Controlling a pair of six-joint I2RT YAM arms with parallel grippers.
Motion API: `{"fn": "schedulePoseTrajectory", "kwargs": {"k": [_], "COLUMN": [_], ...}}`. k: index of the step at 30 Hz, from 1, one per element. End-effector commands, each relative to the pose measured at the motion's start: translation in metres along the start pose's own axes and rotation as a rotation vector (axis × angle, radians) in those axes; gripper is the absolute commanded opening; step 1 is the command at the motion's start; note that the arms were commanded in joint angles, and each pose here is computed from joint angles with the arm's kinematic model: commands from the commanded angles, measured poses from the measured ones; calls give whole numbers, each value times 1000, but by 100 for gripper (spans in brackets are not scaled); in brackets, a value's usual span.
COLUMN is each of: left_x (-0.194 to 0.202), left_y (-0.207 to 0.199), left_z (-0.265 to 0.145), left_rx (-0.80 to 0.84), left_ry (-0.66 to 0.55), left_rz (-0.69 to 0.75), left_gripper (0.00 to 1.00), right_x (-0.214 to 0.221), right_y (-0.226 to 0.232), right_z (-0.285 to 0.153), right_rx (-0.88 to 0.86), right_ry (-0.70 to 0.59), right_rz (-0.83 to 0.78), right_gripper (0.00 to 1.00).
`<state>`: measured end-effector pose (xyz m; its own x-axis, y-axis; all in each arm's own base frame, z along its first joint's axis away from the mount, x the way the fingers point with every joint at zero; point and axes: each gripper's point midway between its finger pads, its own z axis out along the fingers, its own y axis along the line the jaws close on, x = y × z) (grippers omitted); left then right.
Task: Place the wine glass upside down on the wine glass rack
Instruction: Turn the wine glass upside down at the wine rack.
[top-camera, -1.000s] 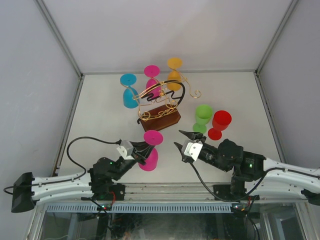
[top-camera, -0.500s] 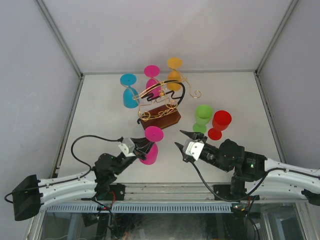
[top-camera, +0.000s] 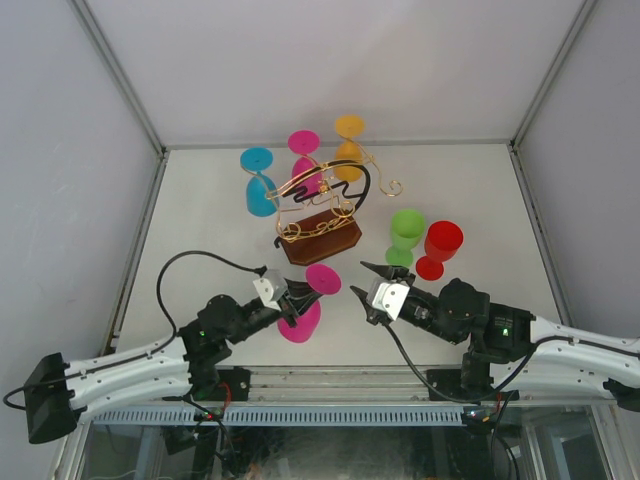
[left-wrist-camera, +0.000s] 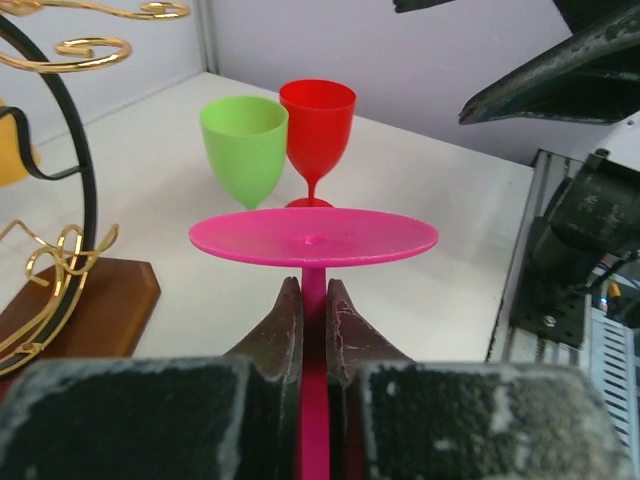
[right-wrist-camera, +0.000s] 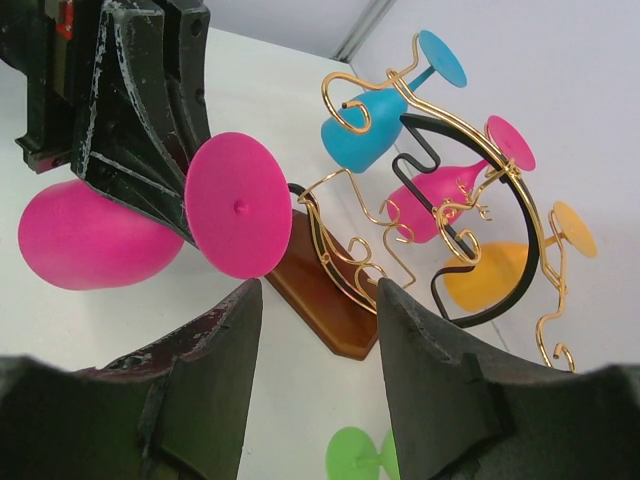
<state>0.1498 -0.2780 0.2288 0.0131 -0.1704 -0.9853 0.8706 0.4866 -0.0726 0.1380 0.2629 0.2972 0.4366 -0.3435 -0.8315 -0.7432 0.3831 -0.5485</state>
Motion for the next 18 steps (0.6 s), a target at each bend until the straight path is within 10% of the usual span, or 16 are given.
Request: {"fn": "schedulePoseTrajectory", "kwargs": {"k": [1,18], "left_x": [-20,-24], "left_y": [-20,-13], "left_z": [2,2], "left_rx": [87,28], "left_ry": [40,38], "left_rz": [-74,-145], "left_gripper": [0,0], "right_x": [-7,-3], "right_y": [-1,3], "right_z": [-1,3], "right_rx": [8,1], "right_ry": [-23,0], "right_rz": [36,34], "right_gripper": [49,49]}}
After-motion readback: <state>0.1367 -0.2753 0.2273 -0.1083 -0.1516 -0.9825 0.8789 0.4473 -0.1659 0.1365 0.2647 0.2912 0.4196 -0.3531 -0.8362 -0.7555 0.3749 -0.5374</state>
